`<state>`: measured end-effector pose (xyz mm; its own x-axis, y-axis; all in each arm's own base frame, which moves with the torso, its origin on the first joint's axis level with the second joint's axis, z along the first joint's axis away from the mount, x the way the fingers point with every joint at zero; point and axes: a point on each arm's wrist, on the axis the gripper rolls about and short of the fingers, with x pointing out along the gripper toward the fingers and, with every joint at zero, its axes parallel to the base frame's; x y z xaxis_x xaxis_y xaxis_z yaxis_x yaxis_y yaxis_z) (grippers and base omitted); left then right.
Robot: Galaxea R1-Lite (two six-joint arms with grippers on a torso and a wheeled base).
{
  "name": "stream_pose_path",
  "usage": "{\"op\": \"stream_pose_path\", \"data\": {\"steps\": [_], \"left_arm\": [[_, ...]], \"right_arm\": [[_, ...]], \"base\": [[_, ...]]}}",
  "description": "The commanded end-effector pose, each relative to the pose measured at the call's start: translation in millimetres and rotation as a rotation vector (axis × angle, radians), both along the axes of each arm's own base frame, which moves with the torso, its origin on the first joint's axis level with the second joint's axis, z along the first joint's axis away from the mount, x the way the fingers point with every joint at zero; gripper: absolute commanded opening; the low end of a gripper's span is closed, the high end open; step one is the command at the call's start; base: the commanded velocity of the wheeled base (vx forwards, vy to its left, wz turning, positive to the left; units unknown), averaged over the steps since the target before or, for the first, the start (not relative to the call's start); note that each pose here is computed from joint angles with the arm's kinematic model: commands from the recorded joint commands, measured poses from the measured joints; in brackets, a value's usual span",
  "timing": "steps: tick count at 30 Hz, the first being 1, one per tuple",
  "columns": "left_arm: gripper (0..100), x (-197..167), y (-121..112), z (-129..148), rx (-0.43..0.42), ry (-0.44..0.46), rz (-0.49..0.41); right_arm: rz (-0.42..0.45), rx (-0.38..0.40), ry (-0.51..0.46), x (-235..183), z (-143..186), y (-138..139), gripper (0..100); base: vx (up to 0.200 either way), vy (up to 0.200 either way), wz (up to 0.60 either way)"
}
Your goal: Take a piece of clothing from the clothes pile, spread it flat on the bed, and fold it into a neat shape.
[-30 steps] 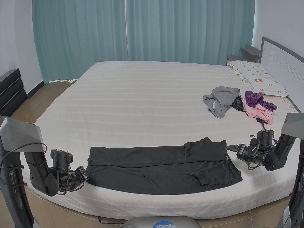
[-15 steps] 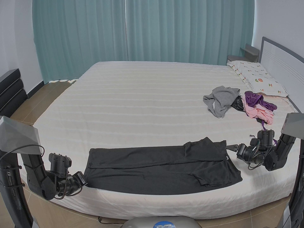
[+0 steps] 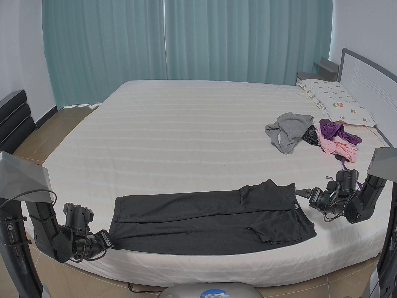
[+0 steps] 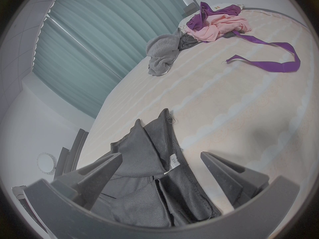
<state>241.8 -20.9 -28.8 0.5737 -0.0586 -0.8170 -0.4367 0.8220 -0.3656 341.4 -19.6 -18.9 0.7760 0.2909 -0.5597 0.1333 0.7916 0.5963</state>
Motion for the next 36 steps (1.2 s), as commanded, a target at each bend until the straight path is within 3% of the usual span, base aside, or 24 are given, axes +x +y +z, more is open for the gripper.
{"op": "stream_pose_path", "data": {"steps": [1, 19, 20, 30, 32, 36], "left_arm": [[0, 0.3, 0.3, 1.1, 0.001, -0.004, 0.0], [0, 0.4, -0.1, 7.0, 0.005, 0.031, -0.003], [100, 0.9, -0.2, 7.4, 0.003, 0.028, -0.004], [100, 8.8, 4.8, 17.7, -0.007, -0.028, 0.019], [100, 23.6, 4.0, 26.9, -0.025, -0.089, 0.014], [100, 40.3, 0.3, 32.4, -0.044, -0.143, -0.011]], "right_arm": [[0.001, 0.0, 0.0, 0.3, -0.4, 0.3, 100], [-0.001, 0.0, -0.001, 0.3, 0.1, -0.2, 100], [-0.001, 0.0, 0.0, 0.0, -0.1, -0.2, 100], [-0.007, 0.021, -0.007, -0.1, 4.9, 0.9, 100], [-0.021, 0.08, -0.027, 0.7, 14.6, 2.9, 100], [-0.007, 0.084, -0.026, -2.4, 12.5, 3.9, 100]], "base": [[0.0, 0.0, 0.0], [0.0, 0.0, 0.0], [0.0, 0.0, 0.0], [0.0, 0.0, 0.0], [0.0, 0.0, 0.0], [0.0, 0.0, 0.0]]}}
